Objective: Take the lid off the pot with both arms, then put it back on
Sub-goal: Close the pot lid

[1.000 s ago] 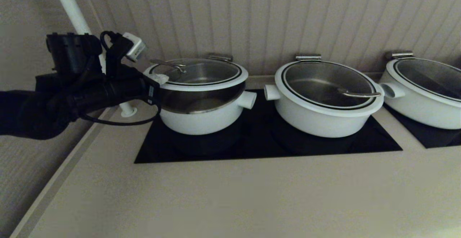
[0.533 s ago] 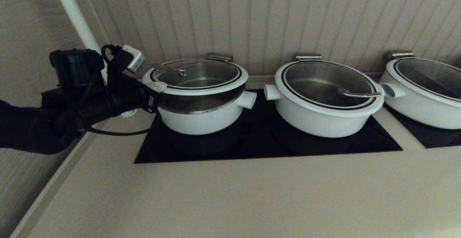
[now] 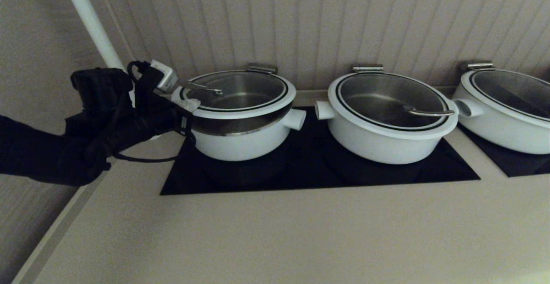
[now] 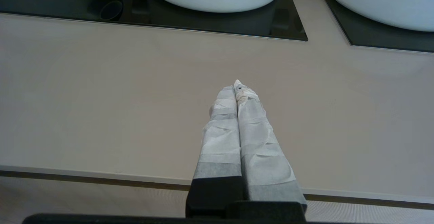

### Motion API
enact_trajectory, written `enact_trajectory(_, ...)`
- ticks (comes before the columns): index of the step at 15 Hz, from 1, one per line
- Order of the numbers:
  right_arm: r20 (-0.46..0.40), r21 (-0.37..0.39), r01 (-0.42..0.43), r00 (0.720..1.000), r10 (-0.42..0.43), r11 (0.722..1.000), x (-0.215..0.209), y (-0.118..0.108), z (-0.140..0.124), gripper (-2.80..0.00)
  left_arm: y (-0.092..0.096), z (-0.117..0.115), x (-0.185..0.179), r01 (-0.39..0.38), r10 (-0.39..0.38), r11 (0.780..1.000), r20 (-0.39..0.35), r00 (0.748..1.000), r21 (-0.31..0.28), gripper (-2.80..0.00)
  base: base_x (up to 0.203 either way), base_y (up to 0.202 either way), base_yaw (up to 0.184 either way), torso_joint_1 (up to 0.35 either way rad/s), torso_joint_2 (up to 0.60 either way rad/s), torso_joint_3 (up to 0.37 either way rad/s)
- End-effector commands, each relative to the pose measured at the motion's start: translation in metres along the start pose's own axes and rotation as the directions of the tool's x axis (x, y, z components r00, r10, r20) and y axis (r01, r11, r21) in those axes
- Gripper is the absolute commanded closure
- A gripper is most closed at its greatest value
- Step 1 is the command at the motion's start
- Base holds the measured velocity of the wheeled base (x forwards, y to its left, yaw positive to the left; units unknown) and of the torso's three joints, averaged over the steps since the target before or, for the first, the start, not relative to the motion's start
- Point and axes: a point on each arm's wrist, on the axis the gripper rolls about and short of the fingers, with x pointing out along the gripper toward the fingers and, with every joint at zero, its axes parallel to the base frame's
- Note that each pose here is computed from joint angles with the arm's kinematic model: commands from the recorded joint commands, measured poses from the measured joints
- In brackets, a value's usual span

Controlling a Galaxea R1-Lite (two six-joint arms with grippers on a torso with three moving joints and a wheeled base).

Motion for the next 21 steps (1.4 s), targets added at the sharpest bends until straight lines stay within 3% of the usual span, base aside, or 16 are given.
enact_trajectory(1,-0.001,-0.001,0.0,1.0,0.0,1.0,0.0,0.0,0.0,0.0,-0.003,-0.015,0.006,0.005,-0.005,1.0,-0.015,1.0,-0.002,0.0,0.0,0.0,0.0,0.0,0.0,0.0)
enact_trajectory(13,-0.001,-0.001,0.0,1.0,0.0,1.0,0.0,0.0,0.0,0.0,-0.016,-0.064,-0.009,-0.02,0.02,1.0,-0.052,0.998,-0.011,0.0,0.0,0.0,0.0,0.0,0.0,0.0)
enact_trajectory(21,-0.001,-0.001,0.0,1.0,0.0,1.0,0.0,0.0,0.0,0.0,-0.016,-0.062,-0.034,-0.042,0.041,0.999,-0.048,0.998,-0.012,0.0,0.0,0.0,0.0,0.0,0.0,0.0)
